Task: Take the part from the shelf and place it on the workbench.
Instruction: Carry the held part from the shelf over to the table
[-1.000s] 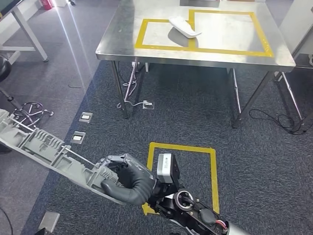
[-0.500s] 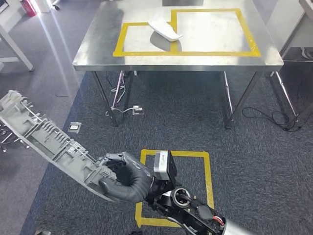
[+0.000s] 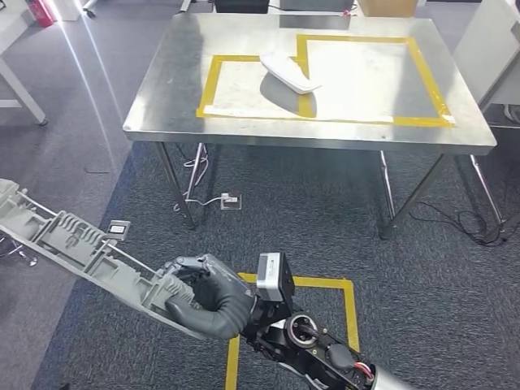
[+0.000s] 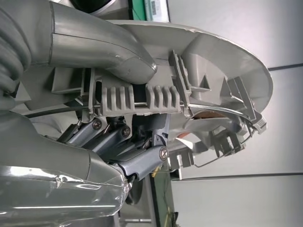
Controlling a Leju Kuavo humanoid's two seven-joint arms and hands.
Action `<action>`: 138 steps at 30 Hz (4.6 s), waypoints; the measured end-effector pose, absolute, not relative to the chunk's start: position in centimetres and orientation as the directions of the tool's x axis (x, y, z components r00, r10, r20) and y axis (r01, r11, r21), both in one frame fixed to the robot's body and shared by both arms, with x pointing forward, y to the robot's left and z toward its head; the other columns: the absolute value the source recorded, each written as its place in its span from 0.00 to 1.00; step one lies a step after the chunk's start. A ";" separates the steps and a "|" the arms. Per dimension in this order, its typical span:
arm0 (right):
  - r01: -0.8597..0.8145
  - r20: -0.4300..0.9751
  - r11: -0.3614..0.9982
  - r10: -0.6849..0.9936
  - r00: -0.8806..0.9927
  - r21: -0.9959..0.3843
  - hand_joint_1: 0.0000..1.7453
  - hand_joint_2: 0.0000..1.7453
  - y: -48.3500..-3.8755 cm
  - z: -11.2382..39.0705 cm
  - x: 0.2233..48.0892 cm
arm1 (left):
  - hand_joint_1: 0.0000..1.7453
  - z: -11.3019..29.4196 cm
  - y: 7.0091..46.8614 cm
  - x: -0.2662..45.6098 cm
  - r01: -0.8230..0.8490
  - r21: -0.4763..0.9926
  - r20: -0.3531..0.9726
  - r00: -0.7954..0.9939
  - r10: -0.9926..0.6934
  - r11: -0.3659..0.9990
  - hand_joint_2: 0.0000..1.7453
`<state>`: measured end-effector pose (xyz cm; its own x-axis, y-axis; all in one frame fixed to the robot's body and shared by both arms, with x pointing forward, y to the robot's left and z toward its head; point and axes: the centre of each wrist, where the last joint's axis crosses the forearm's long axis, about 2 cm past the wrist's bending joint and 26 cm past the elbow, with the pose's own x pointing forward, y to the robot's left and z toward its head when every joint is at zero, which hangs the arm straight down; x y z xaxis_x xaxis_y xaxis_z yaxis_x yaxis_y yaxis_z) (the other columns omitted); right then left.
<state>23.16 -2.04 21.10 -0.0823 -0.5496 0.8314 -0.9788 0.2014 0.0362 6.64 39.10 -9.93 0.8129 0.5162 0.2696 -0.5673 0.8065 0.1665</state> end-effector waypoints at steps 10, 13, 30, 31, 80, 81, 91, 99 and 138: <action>-0.979 0.830 0.201 -0.551 -0.085 0.033 0.98 1.00 -2.0 21.2 23.3 | 0.00 -10.0 38.5 7.1 -0.570 0.157 0.271 0.810 0.520 0.807 1.00; -0.979 0.830 0.200 -0.552 -0.085 0.033 0.98 1.00 -2.0 21.2 23.2 | 0.00 -9.9 38.5 7.3 -0.570 0.155 0.274 0.809 0.520 0.807 1.00; -0.967 0.820 0.248 -0.564 -0.100 0.053 0.98 1.00 -2.6 21.1 23.8 | 0.00 -10.0 38.3 7.0 -0.558 0.140 0.274 0.816 0.510 0.818 1.00; -0.966 0.820 0.254 -0.564 -0.102 0.055 0.98 1.00 -2.6 21.1 23.8 | 0.00 -10.0 38.4 7.0 -0.556 0.139 0.274 0.817 0.508 0.819 1.00; -0.917 0.816 0.383 -0.562 -0.136 0.111 0.98 1.00 -4.5 20.4 24.9 | 0.00 -9.9 39.1 6.9 -0.526 0.151 0.283 0.834 0.474 0.837 1.00; -0.914 0.815 0.389 -0.563 -0.138 0.114 0.98 1.00 -4.5 20.4 24.9 | 0.00 -9.9 39.1 7.0 -0.526 0.150 0.282 0.834 0.473 0.837 1.00; -0.881 0.796 0.445 -0.587 -0.150 0.163 0.98 1.00 -4.9 20.1 25.0 | 0.00 -9.9 39.0 7.0 -0.518 0.151 0.279 0.840 0.466 0.842 1.00; -0.829 0.754 0.508 -0.633 -0.175 0.234 0.98 1.00 -6.1 20.2 25.8 | 0.00 -9.9 39.0 6.8 -0.521 0.151 0.280 0.837 0.469 0.840 1.00; -0.676 0.708 0.673 -0.631 -0.316 0.298 0.98 1.00 -10.9 20.1 26.7 | 0.00 -9.9 39.0 7.0 -0.518 0.150 0.291 0.837 0.464 0.842 1.00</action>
<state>26.74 -10.92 20.07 -0.3160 -0.6312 0.7084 -0.6764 0.6734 0.2983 6.96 38.98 -9.90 0.8370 0.4635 0.2908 -0.5183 0.8420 0.1497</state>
